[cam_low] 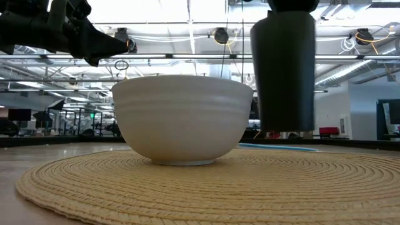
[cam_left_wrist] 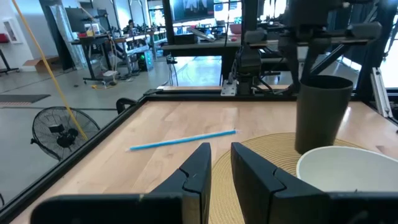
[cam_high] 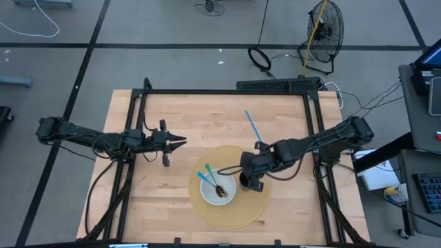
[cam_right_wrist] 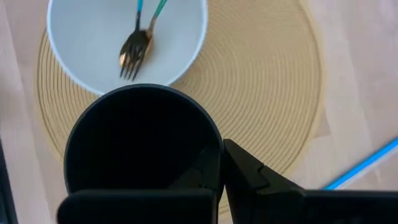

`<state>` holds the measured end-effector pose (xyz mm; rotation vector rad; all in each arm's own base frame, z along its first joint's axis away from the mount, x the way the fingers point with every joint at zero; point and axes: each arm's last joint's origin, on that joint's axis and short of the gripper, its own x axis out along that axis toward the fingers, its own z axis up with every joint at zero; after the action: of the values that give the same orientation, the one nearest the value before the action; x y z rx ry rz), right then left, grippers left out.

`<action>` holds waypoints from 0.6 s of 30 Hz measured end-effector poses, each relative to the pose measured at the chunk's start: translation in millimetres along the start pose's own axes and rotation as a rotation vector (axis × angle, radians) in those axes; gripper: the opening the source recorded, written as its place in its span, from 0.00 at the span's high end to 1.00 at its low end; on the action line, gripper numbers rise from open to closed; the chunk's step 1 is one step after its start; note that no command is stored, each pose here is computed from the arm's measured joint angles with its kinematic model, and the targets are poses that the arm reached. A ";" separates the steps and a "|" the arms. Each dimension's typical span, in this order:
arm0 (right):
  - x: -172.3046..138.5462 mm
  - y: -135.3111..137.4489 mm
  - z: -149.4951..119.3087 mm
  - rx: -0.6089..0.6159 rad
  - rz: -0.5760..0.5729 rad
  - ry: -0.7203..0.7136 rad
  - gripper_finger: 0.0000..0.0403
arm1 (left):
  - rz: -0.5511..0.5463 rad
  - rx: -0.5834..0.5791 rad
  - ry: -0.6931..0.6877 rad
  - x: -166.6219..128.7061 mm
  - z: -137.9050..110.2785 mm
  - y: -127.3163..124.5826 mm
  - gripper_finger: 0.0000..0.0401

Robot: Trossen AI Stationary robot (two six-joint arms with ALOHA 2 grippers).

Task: Pick & Place Utensil
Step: Put the black cup to the right of the white bowl on the tablemat

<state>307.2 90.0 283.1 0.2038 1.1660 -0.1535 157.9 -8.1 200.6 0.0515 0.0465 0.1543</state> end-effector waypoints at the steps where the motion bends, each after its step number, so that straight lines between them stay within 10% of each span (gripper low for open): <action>1: 2.2 1.5 -0.4 -0.004 -0.002 0.006 1.00 | 0.000 0.001 0.000 0.0 0.0 0.0 0.83; 18: 23.7 1.2 -27.2 0.030 0.022 -0.058 0.99 | -0.007 -0.004 -0.001 0.0 0.1 -0.2 0.83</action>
<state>292.2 97.3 251.1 0.2369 1.1040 -0.1563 157.9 -8.3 200.7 0.0474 0.0452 0.1471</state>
